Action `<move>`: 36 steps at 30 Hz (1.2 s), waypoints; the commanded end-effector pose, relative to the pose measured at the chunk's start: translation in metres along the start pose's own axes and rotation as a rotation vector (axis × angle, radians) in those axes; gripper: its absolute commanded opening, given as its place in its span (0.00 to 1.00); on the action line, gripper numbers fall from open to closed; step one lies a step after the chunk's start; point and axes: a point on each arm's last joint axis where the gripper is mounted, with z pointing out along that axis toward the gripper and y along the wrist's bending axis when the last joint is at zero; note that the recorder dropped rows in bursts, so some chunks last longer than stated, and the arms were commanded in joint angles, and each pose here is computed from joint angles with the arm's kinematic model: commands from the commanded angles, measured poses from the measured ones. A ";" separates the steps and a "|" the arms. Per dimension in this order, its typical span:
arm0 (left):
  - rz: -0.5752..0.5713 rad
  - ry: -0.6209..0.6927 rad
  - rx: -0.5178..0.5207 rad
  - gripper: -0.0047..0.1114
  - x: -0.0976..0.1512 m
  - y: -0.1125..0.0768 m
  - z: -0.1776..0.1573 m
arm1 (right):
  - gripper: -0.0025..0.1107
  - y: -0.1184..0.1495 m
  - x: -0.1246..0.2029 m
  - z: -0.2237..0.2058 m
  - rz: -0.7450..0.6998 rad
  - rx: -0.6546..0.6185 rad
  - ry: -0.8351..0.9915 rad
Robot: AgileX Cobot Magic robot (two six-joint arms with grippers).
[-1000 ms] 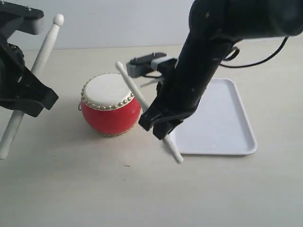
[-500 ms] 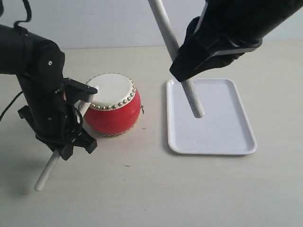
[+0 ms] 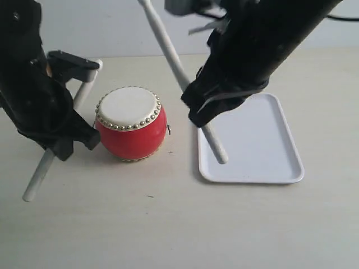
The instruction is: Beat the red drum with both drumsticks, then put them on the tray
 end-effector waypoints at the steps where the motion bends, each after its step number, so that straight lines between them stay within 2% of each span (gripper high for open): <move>1: -0.008 -0.117 0.006 0.04 0.017 0.001 -0.044 | 0.02 -0.027 -0.008 0.064 0.032 -0.007 0.121; 8: -0.014 -0.253 0.008 0.04 0.044 0.003 -0.085 | 0.02 -0.056 0.001 0.151 0.077 -0.033 0.302; 12: -0.010 -0.297 0.008 0.04 0.051 0.004 -0.096 | 0.02 -0.056 -0.004 0.152 0.080 -0.065 0.346; 15: -0.011 -0.305 0.008 0.04 0.051 0.004 -0.097 | 0.02 -0.049 -0.012 0.131 0.063 -0.063 0.296; 21: -0.011 -0.319 0.009 0.04 0.050 0.004 -0.097 | 0.02 -0.026 -0.019 0.060 0.004 -0.030 0.162; 29: -0.014 -0.317 0.023 0.04 0.050 0.002 -0.096 | 0.02 -0.006 -0.001 -0.027 -0.002 0.135 0.058; 36: -0.031 -0.357 0.069 0.04 0.052 -0.002 -0.083 | 0.02 0.001 0.012 -0.067 0.017 0.198 -0.041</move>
